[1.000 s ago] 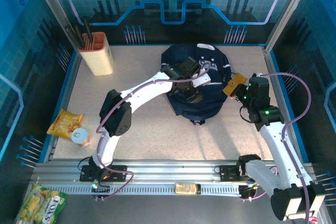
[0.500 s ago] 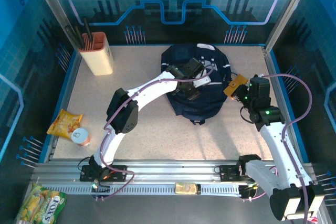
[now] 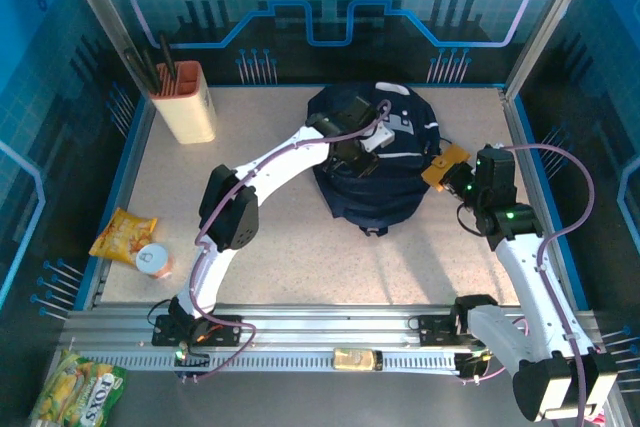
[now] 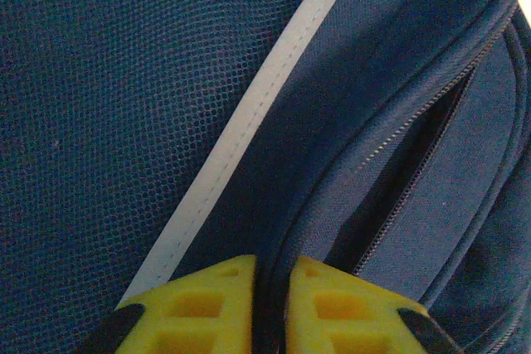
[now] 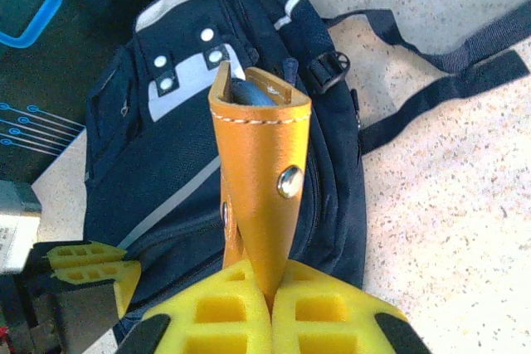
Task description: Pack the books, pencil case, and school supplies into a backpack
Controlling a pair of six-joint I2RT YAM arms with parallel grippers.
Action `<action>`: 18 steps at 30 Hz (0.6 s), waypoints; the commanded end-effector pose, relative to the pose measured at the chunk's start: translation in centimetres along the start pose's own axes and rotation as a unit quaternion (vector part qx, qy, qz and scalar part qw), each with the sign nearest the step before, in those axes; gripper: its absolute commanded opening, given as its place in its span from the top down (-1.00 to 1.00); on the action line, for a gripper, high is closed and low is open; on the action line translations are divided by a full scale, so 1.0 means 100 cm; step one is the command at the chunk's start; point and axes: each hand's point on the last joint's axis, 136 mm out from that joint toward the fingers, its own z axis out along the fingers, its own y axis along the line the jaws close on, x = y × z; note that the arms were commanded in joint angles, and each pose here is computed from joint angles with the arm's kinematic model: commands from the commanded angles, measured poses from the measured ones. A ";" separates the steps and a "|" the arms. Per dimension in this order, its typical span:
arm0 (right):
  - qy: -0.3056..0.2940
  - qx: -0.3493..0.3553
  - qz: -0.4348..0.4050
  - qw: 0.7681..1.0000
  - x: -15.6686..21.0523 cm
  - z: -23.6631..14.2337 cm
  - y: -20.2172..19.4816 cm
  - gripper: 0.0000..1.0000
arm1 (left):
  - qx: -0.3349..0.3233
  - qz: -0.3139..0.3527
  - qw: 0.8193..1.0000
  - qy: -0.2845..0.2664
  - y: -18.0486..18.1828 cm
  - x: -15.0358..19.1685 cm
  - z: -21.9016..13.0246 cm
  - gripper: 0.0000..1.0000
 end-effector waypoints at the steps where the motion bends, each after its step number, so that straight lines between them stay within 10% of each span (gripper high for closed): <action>1: 0.013 0.003 0.034 0.999 0.008 -0.002 -0.007 0.90 | 0.013 -0.019 0.999 -0.049 0.000 -0.028 -0.025 0.77; 18: 0.065 -0.100 0.155 0.981 0.035 0.031 0.028 0.90 | 0.105 -0.041 0.974 -0.198 -0.044 -0.093 -0.097 0.90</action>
